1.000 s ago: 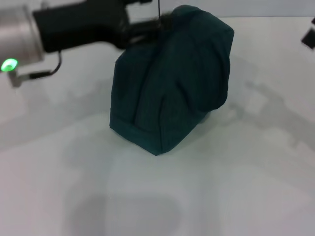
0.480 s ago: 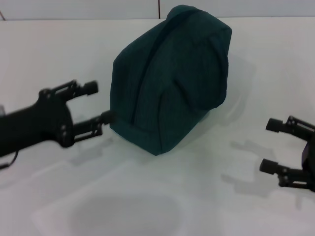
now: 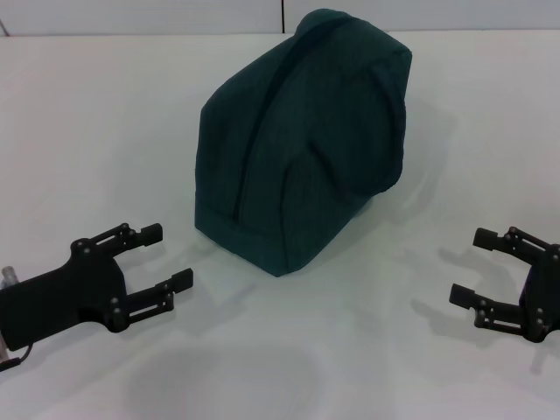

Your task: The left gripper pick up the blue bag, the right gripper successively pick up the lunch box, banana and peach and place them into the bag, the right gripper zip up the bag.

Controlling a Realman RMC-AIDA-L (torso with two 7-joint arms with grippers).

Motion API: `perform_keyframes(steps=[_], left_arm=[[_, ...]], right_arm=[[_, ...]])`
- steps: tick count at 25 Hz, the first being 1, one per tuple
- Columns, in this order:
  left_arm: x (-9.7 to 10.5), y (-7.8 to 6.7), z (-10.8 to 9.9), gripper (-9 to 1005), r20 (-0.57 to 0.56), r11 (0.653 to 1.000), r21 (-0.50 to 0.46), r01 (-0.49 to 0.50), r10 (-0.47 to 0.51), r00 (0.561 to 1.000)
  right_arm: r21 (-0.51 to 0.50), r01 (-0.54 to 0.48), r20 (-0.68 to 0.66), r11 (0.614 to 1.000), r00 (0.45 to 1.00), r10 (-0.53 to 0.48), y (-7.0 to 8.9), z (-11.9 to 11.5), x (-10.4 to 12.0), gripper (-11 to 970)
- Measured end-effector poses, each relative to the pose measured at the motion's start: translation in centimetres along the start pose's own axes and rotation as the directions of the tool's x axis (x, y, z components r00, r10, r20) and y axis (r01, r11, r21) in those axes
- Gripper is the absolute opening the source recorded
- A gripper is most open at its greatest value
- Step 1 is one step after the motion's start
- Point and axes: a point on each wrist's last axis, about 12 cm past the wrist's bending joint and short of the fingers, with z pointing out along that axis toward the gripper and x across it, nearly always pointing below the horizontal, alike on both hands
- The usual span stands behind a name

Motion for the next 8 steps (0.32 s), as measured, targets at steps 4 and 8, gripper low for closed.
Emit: perform_keyframes(steps=[4,8], left_arm=[[-0.03,-0.07,-0.08,768,0.005,1.0,0.002,0.0,0.0,1.0],[-0.32,-0.25,-0.06,768,0.022,1.0,0.026,0.002,-0.003,1.0]], right_arm=[[-0.004,0.009,0.005,1.0,1.0,-0.009,-0.02,0.08,-0.1,874],[-0.009,0.011,0.005,1.0,1.0,-0.011,0.06,0.27,-0.08,874]])
